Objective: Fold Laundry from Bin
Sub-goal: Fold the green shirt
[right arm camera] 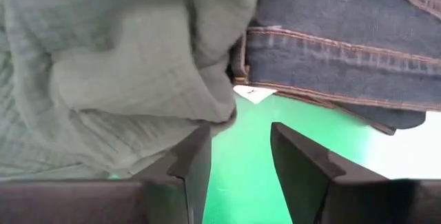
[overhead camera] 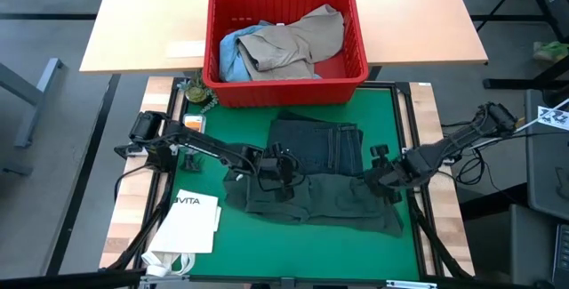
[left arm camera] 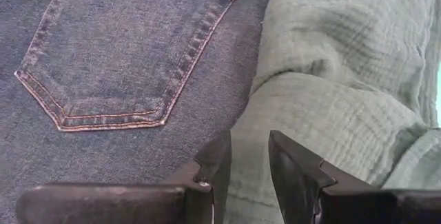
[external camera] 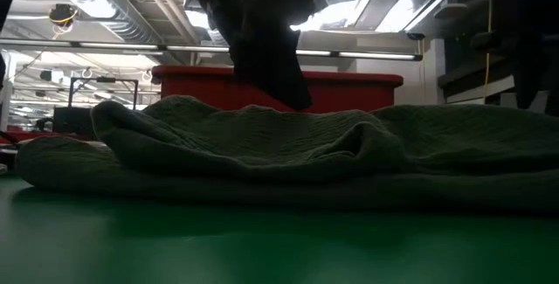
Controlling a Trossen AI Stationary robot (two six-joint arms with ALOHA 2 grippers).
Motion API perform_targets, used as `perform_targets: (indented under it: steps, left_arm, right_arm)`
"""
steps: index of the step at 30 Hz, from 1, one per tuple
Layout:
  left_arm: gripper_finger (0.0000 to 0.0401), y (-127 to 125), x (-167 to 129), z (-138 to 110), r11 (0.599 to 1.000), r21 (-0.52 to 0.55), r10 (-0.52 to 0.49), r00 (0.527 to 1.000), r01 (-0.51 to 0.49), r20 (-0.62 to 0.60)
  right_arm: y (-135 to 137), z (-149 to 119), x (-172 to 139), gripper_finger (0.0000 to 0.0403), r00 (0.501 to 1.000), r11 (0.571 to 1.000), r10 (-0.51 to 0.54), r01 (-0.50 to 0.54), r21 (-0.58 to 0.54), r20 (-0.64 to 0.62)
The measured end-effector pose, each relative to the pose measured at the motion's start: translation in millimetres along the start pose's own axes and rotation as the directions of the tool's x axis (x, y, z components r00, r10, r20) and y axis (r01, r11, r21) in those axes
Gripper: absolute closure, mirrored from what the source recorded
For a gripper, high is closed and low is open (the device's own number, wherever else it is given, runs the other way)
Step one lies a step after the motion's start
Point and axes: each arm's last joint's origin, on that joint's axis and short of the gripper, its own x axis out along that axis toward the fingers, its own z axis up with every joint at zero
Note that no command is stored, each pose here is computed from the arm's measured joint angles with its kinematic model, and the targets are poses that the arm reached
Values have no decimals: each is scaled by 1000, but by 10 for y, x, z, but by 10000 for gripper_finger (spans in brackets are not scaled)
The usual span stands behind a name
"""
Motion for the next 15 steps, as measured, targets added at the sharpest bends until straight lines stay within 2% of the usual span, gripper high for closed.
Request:
perform_targets:
  steps: [8, 15]
  left_arm:
    - [308, 22, -21, -24, 999, 51, 12, 999, -10, -31]
    - [308, 222, -65, 42, 999, 8, -36, 996, 37, -78]
  right_arm:
    - [-201, 87, 58, 251, 994, 994, 110, -110, -12, 17]
    - [-203, 1, 328, 251, 976, 976, 219, -219, 11, -8]
